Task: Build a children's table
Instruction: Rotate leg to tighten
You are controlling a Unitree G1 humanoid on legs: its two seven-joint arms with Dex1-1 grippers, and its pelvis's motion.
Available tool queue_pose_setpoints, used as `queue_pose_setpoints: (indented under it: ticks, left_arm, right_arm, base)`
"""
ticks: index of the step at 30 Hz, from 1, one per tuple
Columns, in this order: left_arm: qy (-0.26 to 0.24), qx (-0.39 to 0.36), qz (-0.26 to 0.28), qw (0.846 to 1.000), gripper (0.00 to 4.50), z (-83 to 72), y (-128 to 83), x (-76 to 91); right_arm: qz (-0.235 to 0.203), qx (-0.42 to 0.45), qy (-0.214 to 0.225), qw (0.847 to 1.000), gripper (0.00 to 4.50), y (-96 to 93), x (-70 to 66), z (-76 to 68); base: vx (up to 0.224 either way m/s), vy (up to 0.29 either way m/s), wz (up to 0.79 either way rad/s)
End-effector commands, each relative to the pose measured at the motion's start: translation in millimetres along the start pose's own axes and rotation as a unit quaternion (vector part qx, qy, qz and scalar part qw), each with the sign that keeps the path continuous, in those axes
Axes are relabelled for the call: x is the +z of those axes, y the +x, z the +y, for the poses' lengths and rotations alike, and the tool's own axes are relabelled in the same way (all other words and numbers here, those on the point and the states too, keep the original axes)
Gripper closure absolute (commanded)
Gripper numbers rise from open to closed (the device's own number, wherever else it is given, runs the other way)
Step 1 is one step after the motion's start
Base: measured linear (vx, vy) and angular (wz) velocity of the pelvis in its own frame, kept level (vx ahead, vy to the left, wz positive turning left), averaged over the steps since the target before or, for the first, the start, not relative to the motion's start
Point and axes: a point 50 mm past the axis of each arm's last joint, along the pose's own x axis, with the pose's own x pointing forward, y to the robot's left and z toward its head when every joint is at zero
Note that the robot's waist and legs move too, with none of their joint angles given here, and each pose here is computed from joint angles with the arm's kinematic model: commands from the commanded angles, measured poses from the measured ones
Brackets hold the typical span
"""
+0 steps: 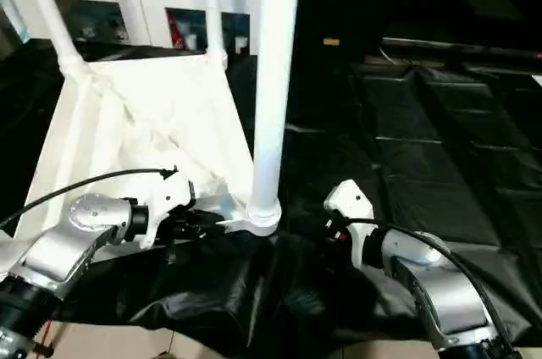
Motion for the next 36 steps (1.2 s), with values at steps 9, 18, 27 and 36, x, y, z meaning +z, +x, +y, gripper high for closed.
queue_pose_setpoints:
  ticks: [9, 18, 27, 36]
  left_arm:
    - [-0.011, -0.016, 0.032, 0.999, 4.48, 2.1, -5.3, -11.3]
    - [-0.022, -0.031, 0.000, 0.999, 4.50, -2.7, -1.0, -0.7]
    - [-0.022, -0.027, -0.001, 0.999, 4.50, -1.3, 3.2, 2.6]
    - [-0.020, -0.025, 0.005, 0.999, 4.50, 3.6, 2.3, 4.3]
  right_arm:
    - [-0.009, 0.010, -0.014, 1.000, 0.58, 0.3, 6.7, 0.1]
    - [-0.049, 0.013, -0.013, 0.999, 0.05, 15.7, 24.0, -3.8]
    - [-0.028, 0.023, -0.055, 0.998, 0.05, 43.3, 24.4, -3.4]
    - [-0.033, 0.028, -0.067, 0.997, 0.33, 62.1, 30.0, -10.0]
  base:
    - [0.000, 0.000, 0.00]
    - [0.000, 0.000, 0.00]
    - [0.000, 0.000, 0.00]
    - [0.000, 0.000, 0.00]
